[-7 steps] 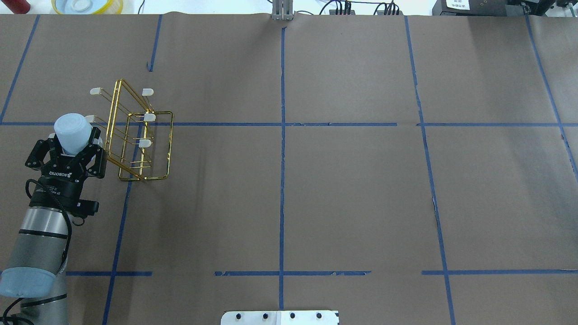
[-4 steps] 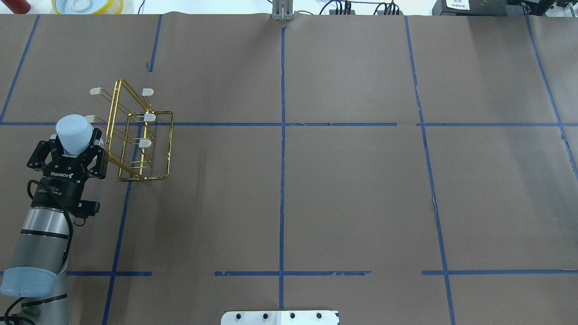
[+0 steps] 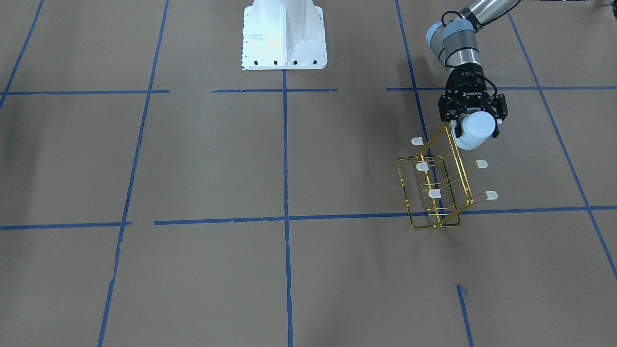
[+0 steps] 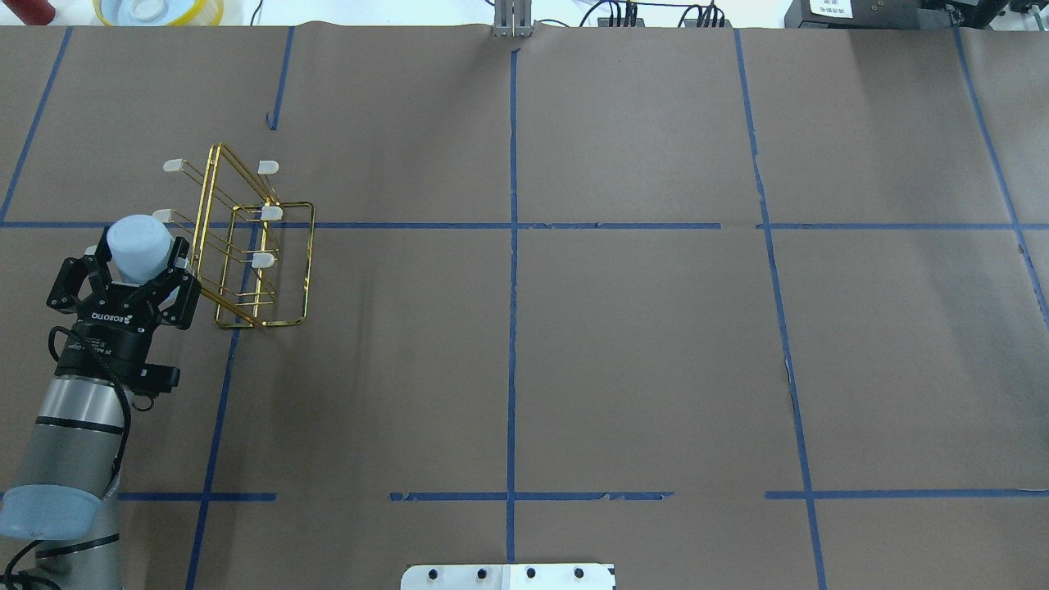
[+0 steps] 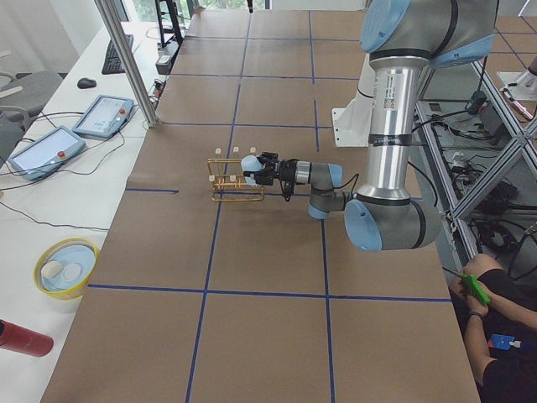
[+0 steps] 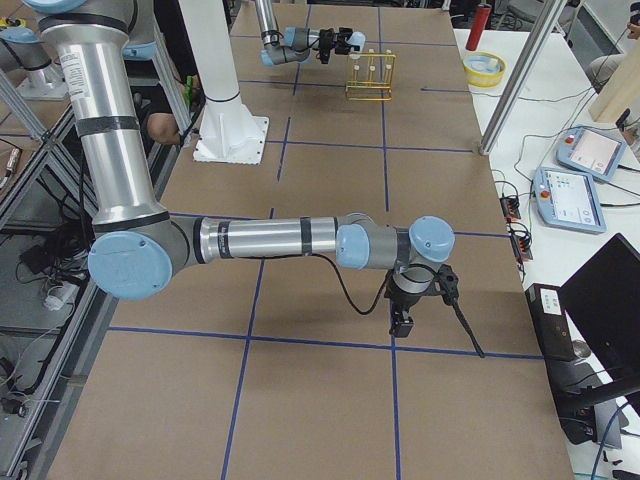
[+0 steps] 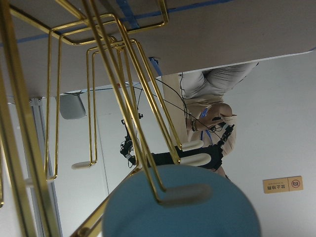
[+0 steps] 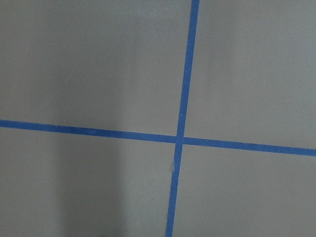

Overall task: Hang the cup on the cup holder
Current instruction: 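Bring the inverted cup with the left gripper to the gold rack's hook, then open the left gripper to release the cup onto the hook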

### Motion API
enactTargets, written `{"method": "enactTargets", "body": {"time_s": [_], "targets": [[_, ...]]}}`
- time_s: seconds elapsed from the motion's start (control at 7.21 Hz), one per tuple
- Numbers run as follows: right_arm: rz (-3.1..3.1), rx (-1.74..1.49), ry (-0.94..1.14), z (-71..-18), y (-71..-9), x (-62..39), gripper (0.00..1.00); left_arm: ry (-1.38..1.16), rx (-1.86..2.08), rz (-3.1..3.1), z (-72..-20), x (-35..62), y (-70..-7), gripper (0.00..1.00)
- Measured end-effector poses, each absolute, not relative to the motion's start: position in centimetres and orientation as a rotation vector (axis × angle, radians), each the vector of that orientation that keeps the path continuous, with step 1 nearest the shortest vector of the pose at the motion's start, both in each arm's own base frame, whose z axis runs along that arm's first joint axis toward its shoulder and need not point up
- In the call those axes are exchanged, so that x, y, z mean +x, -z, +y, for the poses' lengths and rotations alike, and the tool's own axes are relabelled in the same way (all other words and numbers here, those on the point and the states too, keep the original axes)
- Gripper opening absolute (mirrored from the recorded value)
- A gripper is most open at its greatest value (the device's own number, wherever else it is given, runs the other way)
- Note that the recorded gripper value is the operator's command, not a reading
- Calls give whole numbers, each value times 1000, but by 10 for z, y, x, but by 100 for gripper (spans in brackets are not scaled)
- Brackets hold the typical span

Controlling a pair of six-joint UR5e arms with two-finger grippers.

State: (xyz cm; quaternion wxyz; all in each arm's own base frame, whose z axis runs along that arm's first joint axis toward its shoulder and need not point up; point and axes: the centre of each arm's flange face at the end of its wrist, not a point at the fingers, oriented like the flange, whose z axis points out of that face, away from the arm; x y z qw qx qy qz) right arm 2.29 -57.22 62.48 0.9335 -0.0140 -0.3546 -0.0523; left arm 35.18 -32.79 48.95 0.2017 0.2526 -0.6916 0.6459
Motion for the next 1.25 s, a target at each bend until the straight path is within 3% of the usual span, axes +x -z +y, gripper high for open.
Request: {"method": "enactTargets", "body": {"time_s": [0.69, 1.25], "targets": [[-725, -28, 106, -572, -625, 23, 100, -1778, 730, -1939, -325, 325, -457, 100], [-725, -28, 106, -572, -625, 23, 100, -2035, 469, -2246, -332, 274, -438, 100]]}}
